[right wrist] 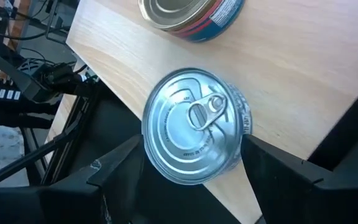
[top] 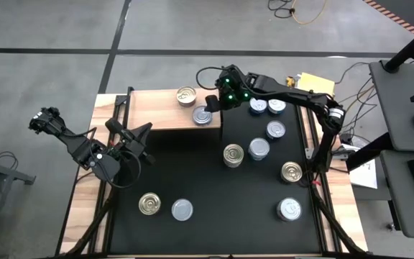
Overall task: Stack canned seafood by type on shelf
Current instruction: Put the blue tuna can on the shelf
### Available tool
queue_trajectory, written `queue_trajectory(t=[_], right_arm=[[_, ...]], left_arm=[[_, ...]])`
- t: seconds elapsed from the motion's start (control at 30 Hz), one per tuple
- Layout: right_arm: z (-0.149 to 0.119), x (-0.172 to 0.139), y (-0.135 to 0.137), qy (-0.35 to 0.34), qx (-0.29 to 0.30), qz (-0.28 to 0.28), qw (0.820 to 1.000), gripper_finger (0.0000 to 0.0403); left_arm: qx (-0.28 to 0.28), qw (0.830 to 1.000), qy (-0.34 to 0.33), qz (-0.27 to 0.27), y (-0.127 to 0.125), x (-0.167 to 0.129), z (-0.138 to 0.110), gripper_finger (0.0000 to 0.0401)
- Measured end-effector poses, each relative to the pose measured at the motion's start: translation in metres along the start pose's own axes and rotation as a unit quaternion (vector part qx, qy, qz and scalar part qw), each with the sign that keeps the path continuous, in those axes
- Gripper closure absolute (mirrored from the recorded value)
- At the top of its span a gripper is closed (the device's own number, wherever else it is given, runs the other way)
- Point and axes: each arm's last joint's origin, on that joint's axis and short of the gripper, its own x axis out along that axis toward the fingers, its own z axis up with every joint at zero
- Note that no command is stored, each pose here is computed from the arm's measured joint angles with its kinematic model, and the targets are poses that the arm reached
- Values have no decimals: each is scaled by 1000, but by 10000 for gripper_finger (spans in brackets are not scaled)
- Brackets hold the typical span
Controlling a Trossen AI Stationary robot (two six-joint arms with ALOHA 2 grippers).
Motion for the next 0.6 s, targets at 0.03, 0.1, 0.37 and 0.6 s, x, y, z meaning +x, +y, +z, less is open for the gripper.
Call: queue_trajectory(t=[0.03,0.1,0.37,0.6], right_arm=[[0,-1,-1,0,0,-1,1000,141],[1,-2,-2,-1,-2,-2,1000,138],[2,-21,4,-17,-44,7,999,137],[-5,-34,19,-27,-165,21,986,169]], left_arm=[[0,1000,0,0,0,0,0,401],[0,1000,0,0,0,0,0,401],[-1,1000,0,0,0,0,0,401],[-7,997,-24,-71,-4,0,1,401]])
